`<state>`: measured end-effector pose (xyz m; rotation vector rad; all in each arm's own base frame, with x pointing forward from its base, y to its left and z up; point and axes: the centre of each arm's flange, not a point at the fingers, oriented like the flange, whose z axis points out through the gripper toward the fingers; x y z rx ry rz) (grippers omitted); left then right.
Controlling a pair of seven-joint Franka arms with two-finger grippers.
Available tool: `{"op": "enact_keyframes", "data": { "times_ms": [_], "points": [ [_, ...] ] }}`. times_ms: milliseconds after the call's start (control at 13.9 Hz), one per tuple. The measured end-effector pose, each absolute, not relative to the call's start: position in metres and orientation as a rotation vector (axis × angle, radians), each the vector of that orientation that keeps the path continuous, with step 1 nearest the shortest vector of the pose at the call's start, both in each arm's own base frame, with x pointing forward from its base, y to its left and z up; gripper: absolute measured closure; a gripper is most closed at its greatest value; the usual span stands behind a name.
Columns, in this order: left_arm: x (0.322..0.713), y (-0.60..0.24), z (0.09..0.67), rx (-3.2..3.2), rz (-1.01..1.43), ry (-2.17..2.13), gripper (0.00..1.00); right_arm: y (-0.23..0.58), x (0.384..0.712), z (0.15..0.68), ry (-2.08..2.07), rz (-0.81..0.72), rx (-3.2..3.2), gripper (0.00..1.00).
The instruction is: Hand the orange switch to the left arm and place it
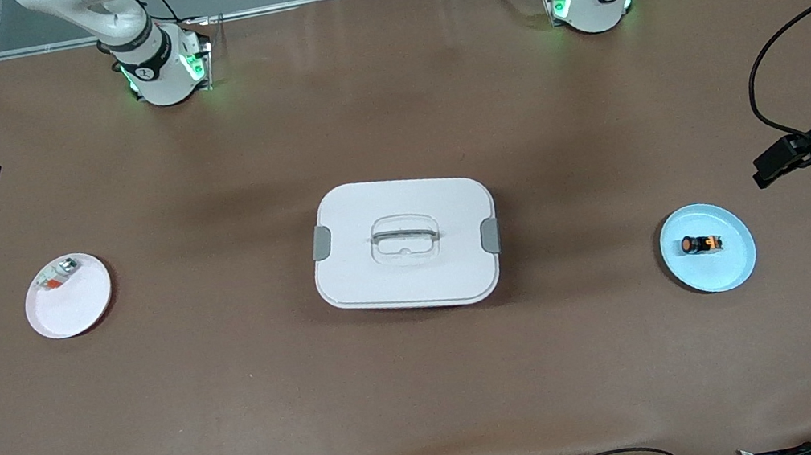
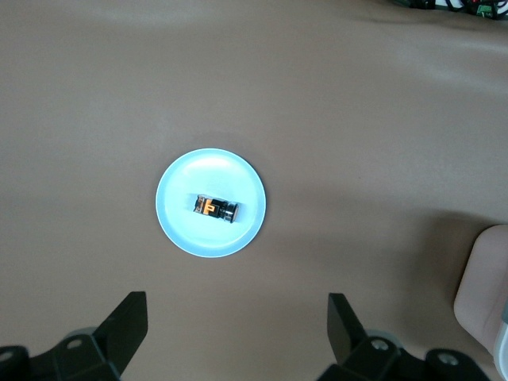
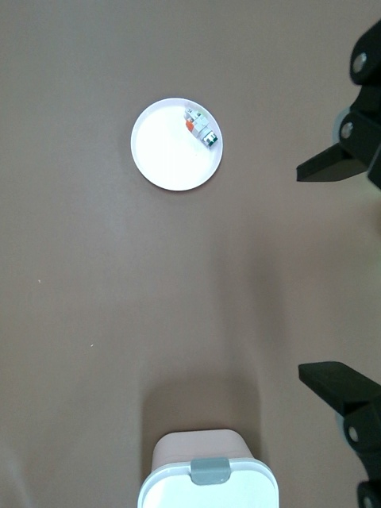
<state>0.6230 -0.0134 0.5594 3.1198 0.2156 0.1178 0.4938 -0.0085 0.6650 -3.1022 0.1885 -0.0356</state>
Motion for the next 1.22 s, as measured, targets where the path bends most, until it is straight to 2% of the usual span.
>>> {"op": "enact_keyframes", "data": {
  "times_ms": [1223],
  "points": [
    [0.6226, -0.0178, 0.558, 3.12, 0.113, 0.204, 0.0, -0.0086, 0.4929, 0.6644, 0.19, -0.02, -3.103, 0.0]
  ]
}}
